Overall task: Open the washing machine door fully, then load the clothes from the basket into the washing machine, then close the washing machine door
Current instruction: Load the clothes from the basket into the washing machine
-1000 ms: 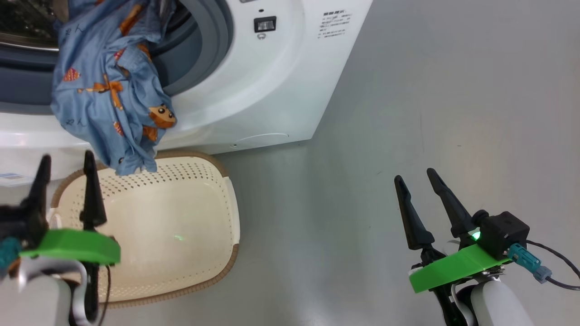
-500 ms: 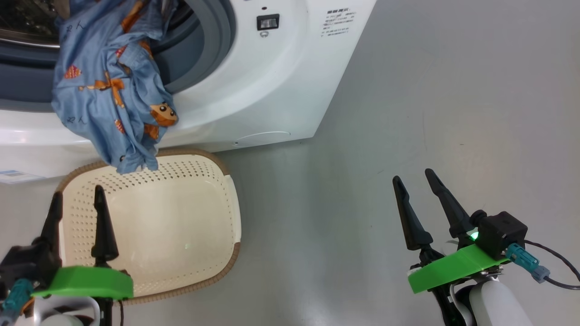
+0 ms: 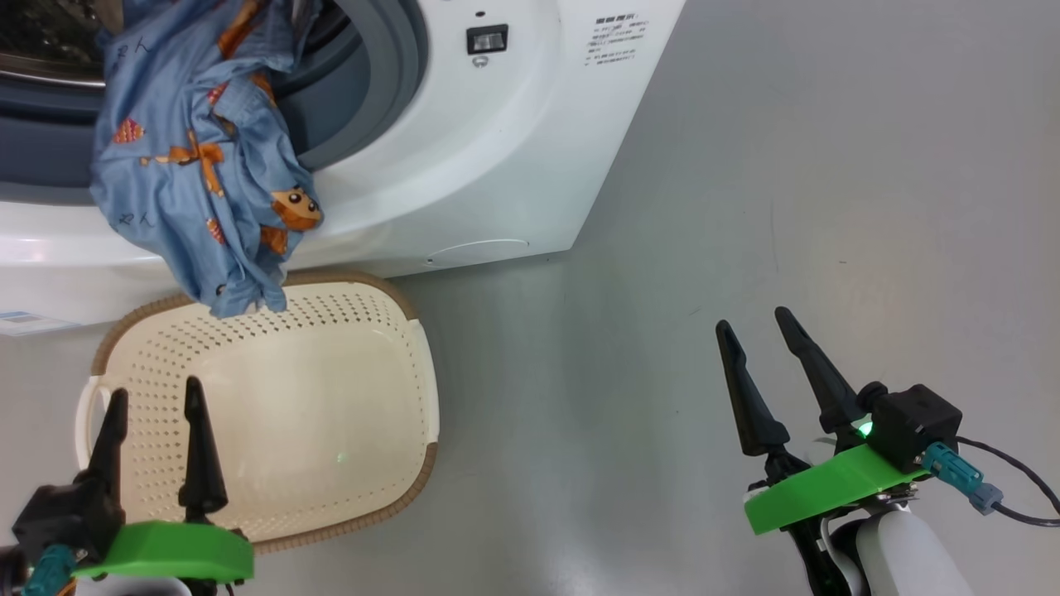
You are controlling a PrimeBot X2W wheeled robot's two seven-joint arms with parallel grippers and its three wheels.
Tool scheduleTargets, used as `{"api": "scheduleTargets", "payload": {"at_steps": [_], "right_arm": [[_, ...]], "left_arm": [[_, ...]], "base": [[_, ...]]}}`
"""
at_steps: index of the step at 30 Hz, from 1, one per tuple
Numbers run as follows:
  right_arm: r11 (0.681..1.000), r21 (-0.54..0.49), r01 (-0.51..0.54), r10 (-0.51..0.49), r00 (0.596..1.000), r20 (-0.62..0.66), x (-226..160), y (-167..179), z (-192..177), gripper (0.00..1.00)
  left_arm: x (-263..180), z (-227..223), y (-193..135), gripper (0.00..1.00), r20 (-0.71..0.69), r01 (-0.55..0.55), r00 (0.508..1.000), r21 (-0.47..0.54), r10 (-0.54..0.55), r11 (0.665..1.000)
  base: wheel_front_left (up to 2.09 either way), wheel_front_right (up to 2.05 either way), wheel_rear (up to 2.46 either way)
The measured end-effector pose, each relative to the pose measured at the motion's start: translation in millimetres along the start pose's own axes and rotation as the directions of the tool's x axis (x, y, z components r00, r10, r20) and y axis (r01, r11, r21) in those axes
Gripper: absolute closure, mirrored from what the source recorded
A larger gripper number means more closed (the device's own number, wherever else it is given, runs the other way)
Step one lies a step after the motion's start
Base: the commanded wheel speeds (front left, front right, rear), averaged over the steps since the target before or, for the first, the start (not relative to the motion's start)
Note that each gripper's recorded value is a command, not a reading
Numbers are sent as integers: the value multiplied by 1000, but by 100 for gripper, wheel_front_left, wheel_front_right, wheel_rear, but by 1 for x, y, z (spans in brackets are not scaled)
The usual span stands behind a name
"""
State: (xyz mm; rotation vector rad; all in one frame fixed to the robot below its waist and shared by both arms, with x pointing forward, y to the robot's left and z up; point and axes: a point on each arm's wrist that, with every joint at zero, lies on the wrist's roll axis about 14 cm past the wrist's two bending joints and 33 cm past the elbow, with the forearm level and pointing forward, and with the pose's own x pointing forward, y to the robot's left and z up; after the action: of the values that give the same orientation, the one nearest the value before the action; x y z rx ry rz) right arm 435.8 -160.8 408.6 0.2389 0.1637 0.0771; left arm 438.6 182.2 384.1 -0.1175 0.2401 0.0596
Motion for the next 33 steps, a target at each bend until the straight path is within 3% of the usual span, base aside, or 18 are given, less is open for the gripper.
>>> {"api": "scheduleTargets", "payload": {"at_steps": [20,33], "right_arm": [[1000,-1,4,-4,1000,-6,0,-2,-2,0],[1000,-8,20,-20,1000,-19,3,-9,-7,0]], "left_arm": [[1,-13,0,0,-34,2,999,-2,-2,1000],[39,-31,-17,0,-80,63,995,-24,-64,998]], "base": [[0,0,0],[0,0,0]]}}
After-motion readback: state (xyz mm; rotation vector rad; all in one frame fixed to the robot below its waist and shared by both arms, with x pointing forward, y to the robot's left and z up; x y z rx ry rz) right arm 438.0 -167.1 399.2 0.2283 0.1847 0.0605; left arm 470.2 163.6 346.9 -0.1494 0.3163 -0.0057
